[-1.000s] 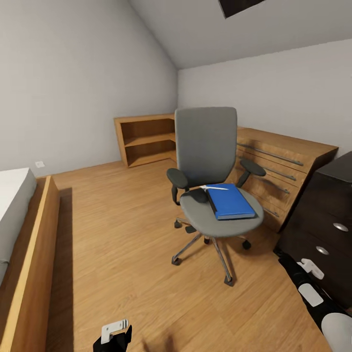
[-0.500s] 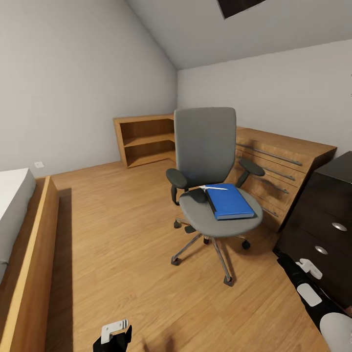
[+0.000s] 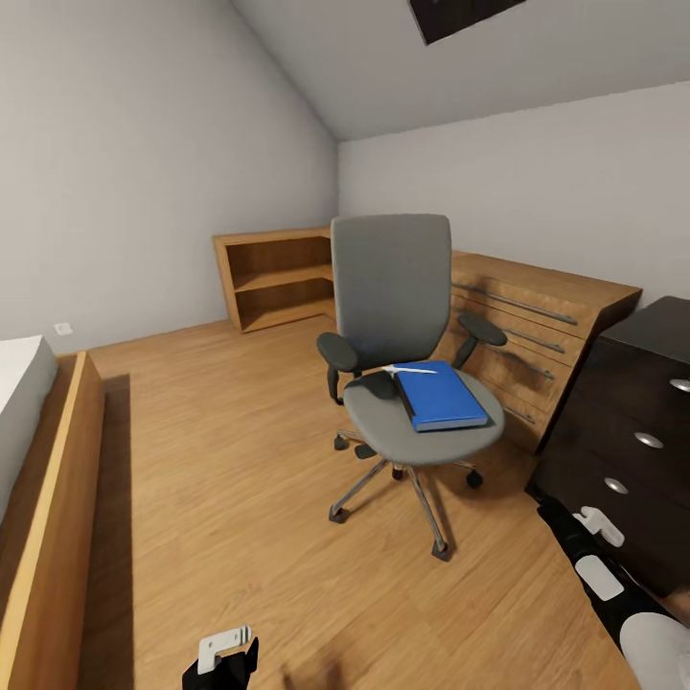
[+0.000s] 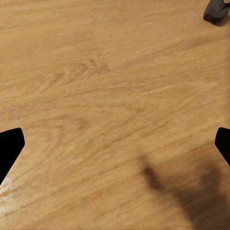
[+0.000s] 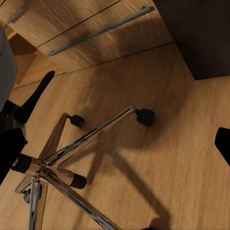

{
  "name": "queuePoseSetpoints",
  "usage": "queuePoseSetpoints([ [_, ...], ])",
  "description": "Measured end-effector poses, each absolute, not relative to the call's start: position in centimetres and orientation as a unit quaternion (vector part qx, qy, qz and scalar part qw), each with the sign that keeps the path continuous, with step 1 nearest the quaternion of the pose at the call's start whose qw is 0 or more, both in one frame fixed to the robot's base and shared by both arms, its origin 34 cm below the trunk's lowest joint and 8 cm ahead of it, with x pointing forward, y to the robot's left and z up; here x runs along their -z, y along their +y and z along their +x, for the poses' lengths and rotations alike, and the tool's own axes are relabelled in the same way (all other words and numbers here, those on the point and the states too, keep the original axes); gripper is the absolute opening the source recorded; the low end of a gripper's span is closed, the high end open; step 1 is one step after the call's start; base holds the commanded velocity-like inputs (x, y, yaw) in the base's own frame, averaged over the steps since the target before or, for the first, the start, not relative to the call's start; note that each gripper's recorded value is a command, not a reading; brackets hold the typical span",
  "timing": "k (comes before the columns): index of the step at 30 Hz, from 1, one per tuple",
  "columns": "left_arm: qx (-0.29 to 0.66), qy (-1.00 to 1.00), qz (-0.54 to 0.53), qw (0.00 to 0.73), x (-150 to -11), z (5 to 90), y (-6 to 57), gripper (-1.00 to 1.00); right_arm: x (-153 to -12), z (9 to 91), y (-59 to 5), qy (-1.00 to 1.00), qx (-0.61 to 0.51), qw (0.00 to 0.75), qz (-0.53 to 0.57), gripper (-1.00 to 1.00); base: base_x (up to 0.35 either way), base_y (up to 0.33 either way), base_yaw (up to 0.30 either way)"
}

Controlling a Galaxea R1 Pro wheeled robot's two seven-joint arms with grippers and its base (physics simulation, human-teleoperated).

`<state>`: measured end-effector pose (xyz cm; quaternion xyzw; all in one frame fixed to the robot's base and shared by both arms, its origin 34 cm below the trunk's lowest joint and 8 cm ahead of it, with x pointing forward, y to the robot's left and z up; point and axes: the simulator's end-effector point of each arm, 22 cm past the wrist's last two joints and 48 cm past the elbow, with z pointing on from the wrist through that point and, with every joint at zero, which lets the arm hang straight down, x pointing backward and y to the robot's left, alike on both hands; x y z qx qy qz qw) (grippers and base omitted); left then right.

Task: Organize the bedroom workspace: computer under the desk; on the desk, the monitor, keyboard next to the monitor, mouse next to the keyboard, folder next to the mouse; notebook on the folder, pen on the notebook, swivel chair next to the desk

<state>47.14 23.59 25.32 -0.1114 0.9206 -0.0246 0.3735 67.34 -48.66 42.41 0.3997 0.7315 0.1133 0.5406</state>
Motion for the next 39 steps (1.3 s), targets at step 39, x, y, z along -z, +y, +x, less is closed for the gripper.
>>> queuePoseSetpoints([
  [39, 0.025, 0.921, -0.111, 0.374, -25.3, 47.1, 23.6, 1.00, -42.1, 67.6, -47.3, 0.733, -0.121, 0.538, 0.397, 1.00, 0.000, 0.000, 0.055],
])
